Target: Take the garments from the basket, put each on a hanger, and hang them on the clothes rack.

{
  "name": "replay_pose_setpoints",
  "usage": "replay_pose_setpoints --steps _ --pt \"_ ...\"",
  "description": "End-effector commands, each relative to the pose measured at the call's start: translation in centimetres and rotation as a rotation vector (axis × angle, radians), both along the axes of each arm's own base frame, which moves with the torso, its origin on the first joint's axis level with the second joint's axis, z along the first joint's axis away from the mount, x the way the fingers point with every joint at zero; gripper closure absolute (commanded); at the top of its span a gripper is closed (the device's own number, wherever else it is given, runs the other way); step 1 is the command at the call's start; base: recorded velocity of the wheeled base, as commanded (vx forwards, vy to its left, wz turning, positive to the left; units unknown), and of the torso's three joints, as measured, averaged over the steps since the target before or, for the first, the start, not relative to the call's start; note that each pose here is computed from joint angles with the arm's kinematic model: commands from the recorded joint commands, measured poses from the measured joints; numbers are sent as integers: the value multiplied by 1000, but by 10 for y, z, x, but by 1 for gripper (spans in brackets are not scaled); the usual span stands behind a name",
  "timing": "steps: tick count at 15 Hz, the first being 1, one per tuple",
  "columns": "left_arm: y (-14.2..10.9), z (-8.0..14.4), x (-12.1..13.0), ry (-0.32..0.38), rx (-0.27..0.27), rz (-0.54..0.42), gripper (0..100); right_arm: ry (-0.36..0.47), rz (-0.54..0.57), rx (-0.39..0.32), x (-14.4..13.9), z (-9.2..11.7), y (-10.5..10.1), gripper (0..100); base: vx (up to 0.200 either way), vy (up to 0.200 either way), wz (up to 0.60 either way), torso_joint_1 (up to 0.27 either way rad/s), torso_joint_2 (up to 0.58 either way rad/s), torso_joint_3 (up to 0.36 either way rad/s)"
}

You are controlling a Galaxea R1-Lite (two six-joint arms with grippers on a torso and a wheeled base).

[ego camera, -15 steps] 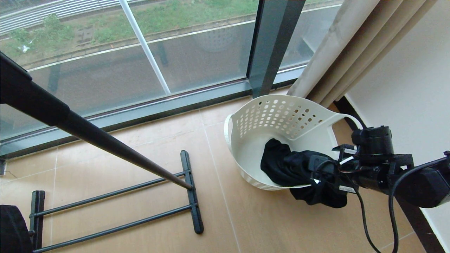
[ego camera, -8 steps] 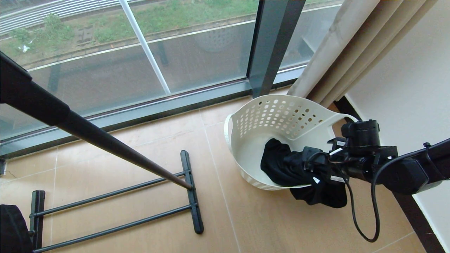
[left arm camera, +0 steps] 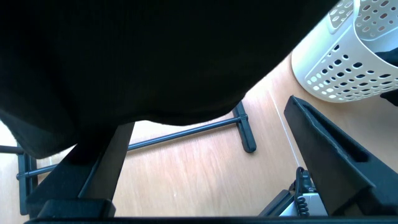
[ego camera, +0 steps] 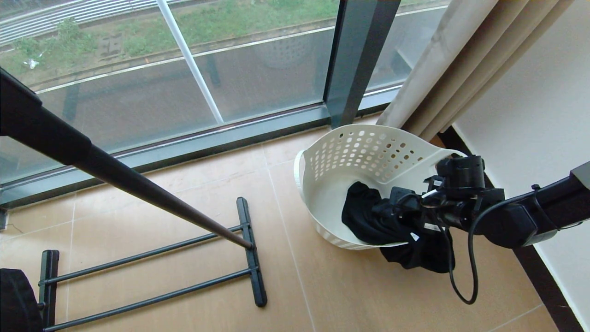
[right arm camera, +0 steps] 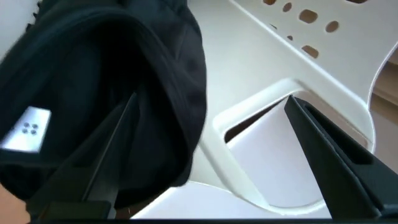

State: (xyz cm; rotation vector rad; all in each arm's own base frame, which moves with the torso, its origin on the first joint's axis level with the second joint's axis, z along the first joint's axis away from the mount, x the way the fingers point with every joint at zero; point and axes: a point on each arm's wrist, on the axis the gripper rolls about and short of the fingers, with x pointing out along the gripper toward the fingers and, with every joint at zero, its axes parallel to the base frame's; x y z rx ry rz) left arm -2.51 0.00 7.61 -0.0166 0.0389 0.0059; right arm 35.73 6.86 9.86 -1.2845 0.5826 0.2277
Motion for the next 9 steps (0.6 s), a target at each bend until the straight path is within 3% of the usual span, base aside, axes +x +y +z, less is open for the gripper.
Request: replay_pose_setpoints --steps 1,9 --pt "0 0 0 1 -2 1 0 12 -1 -6 2 -6 2 0 0 0 0 0 0 0" --pt "0 0 0 1 -2 1 0 -25 -19 9 10 -13 4 0 0 0 0 0 0 0"
